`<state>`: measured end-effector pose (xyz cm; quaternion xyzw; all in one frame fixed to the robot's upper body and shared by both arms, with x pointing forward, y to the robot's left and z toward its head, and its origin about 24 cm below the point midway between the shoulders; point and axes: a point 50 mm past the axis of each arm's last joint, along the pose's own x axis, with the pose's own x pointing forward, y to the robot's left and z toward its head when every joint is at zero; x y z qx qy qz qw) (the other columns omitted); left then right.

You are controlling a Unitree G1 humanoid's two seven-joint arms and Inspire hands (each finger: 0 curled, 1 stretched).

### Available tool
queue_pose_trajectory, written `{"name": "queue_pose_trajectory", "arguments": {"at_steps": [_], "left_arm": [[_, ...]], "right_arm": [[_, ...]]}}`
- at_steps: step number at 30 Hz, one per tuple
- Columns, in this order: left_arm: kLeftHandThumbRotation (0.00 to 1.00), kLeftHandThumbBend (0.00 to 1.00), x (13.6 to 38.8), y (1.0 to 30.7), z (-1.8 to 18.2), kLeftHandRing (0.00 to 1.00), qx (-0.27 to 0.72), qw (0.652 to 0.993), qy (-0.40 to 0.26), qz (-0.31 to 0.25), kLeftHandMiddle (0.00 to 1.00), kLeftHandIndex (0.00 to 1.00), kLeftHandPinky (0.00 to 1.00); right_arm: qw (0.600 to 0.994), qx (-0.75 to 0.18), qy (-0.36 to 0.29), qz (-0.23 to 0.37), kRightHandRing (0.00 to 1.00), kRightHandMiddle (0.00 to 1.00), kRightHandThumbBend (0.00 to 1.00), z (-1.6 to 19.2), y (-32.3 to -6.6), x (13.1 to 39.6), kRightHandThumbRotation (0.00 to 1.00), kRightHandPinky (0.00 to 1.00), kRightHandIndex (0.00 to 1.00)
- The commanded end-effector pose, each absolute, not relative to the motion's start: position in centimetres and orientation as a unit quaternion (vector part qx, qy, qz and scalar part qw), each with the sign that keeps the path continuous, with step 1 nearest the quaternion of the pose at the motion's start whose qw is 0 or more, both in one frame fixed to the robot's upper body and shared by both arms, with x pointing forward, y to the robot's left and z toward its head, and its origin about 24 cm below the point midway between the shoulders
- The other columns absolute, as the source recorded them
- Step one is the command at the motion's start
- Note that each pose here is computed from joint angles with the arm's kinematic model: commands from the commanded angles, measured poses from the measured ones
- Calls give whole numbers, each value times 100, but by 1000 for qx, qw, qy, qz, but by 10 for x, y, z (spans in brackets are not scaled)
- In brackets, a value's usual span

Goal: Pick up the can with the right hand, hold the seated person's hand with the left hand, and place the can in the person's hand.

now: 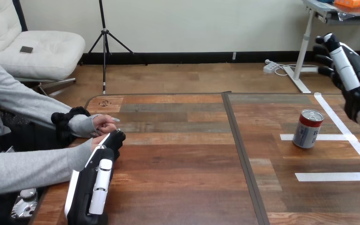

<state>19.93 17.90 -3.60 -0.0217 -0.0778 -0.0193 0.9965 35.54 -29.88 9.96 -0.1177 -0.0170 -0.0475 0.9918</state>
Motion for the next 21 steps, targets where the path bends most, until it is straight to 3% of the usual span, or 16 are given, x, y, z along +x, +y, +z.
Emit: {"name": "queue_pose_trajectory", "arguments": {"at_steps": [1, 9, 21], "left_arm": [[93, 52, 211, 184, -19, 93, 3, 991, -130, -30, 88, 85, 95], [90, 56, 212, 186, -10, 91, 7, 988, -147, -37, 87, 81, 93], [87, 50, 213, 189, 4, 95, -7, 983, -173, -52, 89, 81, 98]], "right_arm": [[988, -123, -61, -65, 90, 89, 89, 137, -298, 371, 88, 89, 88], [988, -123, -45, -87, 90, 88, 92, 135, -301, 372, 87, 88, 88], [987, -116, -28, -103, 92, 89, 90, 130, -306, 370, 85, 90, 88]]}}
